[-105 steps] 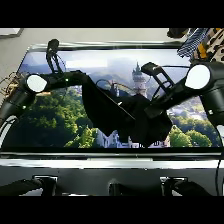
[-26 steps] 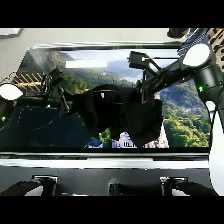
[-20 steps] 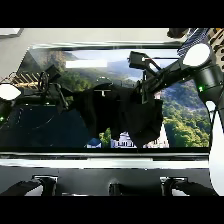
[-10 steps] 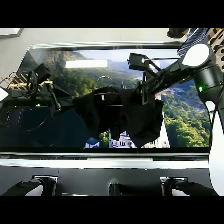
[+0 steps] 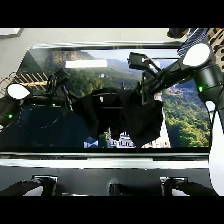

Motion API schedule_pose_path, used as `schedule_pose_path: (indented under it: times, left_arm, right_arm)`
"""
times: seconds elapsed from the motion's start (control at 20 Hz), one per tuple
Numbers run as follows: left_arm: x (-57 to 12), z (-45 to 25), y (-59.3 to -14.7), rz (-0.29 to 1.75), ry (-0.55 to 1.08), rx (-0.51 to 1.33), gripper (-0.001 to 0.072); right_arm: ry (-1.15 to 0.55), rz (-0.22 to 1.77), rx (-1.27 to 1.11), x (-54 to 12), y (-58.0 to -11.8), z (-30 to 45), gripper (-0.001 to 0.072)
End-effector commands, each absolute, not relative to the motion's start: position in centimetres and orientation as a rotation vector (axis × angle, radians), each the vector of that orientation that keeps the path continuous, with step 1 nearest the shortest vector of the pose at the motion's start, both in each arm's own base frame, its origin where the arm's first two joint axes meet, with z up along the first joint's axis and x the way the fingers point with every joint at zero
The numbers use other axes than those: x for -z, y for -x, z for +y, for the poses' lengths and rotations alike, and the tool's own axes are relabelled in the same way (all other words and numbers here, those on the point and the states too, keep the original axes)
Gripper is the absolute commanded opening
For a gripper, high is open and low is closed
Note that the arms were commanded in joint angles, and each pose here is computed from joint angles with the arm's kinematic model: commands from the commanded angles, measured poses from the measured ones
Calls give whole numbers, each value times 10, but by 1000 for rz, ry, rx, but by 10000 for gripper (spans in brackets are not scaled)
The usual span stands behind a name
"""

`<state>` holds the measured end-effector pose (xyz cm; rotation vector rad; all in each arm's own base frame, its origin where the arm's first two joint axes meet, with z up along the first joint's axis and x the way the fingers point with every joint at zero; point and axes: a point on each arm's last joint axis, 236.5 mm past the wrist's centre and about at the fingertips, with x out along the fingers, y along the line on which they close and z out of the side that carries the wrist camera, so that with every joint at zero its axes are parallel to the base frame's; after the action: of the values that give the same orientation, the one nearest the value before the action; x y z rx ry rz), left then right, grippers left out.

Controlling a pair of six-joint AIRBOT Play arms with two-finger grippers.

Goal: Fold the clothes and pants, and hang the long-sleeved shirts on hangers.

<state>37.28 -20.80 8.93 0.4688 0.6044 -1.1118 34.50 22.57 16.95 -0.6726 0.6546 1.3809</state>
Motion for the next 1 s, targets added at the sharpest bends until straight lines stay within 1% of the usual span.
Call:
schedule_pose_path:
  times: [0.0, 0.05, 0.1, 0.2, 0.3, 0.35, 0.55, 0.65, 0.8, 0.95]
  left_arm:
    - [-94, -211, -379, 590, -435, 1092, 22]
    - [-96, -211, -378, 582, -439, 1090, 21]
    - [-100, -210, -377, 573, -442, 1088, 20]
    - [-110, -210, -375, 551, -452, 1083, 19]
    - [-120, -210, -372, 526, -461, 1077, 18]
    - [-125, -209, -370, 513, -466, 1073, 18]
    - [-143, -208, -364, 471, -483, 1062, 18]
    - [-148, -208, -362, 457, -488, 1059, 18]
    - [-151, -209, -361, 449, -492, 1058, 18]
    - [-151, -209, -361, 449, -492, 1060, 18]
  right_arm:
    - [616, 733, -1348, -167, -342, 221, 23]
    - [610, 755, -1317, -166, -343, 218, 82]
    - [617, 752, -1284, -169, -347, 215, 186]
    - [652, 705, -1175, -182, -361, 206, 436]
    - [662, 658, -1057, -203, -371, 190, 534]
    - [657, 650, -1007, -212, -373, 175, 551]
    - [589, 662, -800, -237, -381, 96, 550]
    - [547, 688, -720, -235, -389, 59, 550]
    - [531, 734, -738, -210, -396, 37, 550]
    - [465, 793, -804, -174, -411, 43, 550]
